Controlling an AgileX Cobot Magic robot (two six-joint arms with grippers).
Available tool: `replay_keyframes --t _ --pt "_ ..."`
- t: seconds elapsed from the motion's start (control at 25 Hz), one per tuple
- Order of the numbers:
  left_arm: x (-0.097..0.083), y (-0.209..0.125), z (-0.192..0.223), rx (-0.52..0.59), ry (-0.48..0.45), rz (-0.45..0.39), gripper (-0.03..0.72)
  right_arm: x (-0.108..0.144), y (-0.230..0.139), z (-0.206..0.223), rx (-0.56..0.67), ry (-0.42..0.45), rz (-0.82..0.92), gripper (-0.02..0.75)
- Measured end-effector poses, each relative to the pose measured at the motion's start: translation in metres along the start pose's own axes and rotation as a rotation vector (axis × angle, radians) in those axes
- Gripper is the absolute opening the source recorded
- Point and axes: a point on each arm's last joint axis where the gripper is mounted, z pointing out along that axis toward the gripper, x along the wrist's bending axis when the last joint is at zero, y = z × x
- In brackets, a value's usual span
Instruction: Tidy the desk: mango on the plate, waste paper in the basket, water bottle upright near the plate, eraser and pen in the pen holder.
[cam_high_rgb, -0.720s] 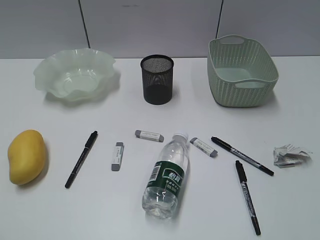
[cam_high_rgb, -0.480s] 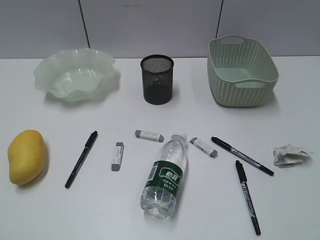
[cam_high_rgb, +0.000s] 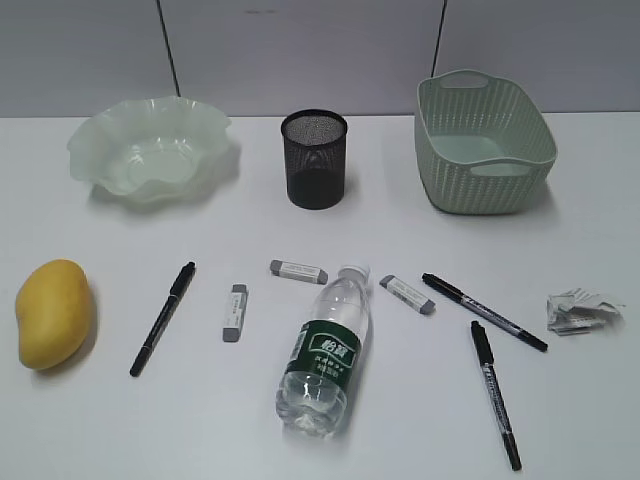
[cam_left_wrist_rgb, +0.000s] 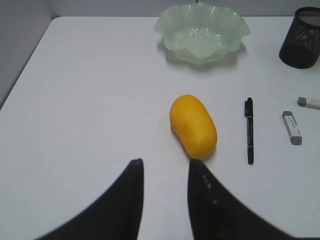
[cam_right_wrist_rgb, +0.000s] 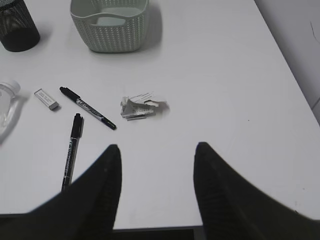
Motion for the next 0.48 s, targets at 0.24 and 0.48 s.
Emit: replay_keyframes --t 0.24,0.48 --pt "0.0 0.0 0.0 0.0 0.0 0.0 0.238 0.0 0.0 0.0 0.0 0.0 0.0 0.384" --pt "0.0001 0.0 0.0 0.0 0.001 0.0 0.238 0.0 0.0 0.0 0.0 0.0 0.0 0.384"
